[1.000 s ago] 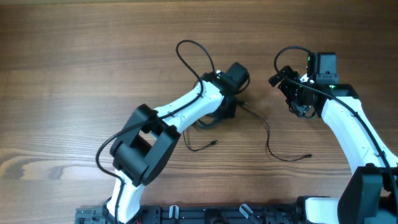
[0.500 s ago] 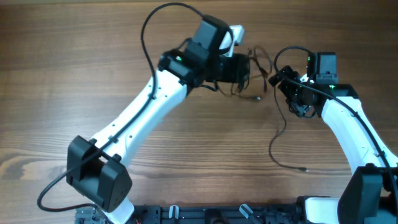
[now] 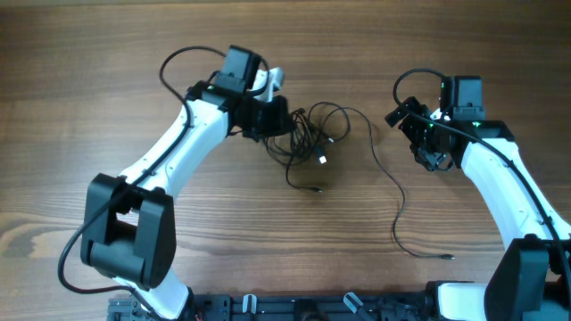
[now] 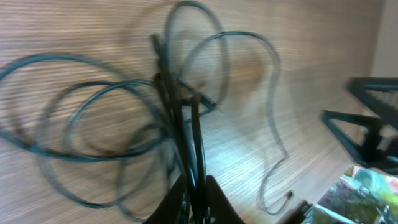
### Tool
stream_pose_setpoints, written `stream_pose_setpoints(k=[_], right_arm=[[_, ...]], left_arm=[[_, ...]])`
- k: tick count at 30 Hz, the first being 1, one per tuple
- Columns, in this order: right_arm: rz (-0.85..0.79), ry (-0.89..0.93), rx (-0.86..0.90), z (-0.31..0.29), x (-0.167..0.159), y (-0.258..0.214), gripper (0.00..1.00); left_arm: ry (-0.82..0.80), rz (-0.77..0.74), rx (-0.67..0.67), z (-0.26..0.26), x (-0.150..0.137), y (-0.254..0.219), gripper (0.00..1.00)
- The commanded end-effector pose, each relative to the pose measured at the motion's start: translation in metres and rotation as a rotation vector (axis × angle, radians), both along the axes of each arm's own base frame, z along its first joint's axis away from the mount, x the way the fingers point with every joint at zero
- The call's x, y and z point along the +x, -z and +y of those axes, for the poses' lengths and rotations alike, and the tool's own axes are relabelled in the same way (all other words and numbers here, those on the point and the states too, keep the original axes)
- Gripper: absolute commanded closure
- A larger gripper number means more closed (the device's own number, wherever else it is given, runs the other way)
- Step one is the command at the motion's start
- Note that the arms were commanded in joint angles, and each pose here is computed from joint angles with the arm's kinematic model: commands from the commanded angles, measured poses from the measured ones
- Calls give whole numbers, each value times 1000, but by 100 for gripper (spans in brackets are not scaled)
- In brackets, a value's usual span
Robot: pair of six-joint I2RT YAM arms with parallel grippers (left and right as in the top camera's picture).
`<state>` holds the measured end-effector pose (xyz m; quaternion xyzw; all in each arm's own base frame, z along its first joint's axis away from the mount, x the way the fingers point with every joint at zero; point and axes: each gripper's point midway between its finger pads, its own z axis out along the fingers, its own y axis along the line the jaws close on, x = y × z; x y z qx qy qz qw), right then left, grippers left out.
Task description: Untangle cables
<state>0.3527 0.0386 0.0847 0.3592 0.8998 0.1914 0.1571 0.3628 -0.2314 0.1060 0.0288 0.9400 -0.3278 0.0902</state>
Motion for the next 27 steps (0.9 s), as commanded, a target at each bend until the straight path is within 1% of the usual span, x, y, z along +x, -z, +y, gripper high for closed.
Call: stream_pose_setpoints(k=[1, 3, 4, 6, 9, 10, 14, 16, 17, 20, 22, 25, 26, 27], right_arm=[[7, 2, 8, 2, 1, 1, 0], [7, -2, 7, 2, 1, 1, 0], [7, -3, 6, 2, 1, 1, 0], [7, -3, 6, 2, 1, 1, 0], [7, -2, 6, 2, 1, 1, 0], [7, -2, 6, 2, 1, 1, 0], [-18, 13, -21, -3, 7, 0, 1], [-29, 14, -24, -4, 9, -1, 0], [-30, 14, -23, -3, 10, -2, 0], [-33, -9, 7, 3, 9, -3, 0], [-49, -86, 50, 15, 8, -6, 1], [-155, -297, 166, 50, 11, -24, 2], [-206, -394, 215, 66, 10, -34, 5], [-229, -448, 246, 77, 8, -39, 9]], left_arm=[[-40, 32, 54, 29, -3, 36, 85], [-91, 40, 139, 51, -3, 51, 80], [-117, 42, 192, 63, -2, 57, 74], [-163, 37, 295, 85, 1, 64, 57], [-222, 18, 425, 112, 6, 70, 49], [-232, 12, 445, 117, 7, 71, 47], [-246, -25, 446, 117, 17, 65, 45], [-254, -49, 439, 116, 25, 58, 41], [-268, -74, 440, 118, 33, 52, 39], [-342, -113, 459, 128, 48, 45, 38], [-398, -129, 463, 139, 57, 43, 36], [-480, -100, 432, 155, 61, 42, 28], [-487, -88, 418, 159, 61, 43, 28], [-493, -75, 399, 163, 61, 44, 28]])
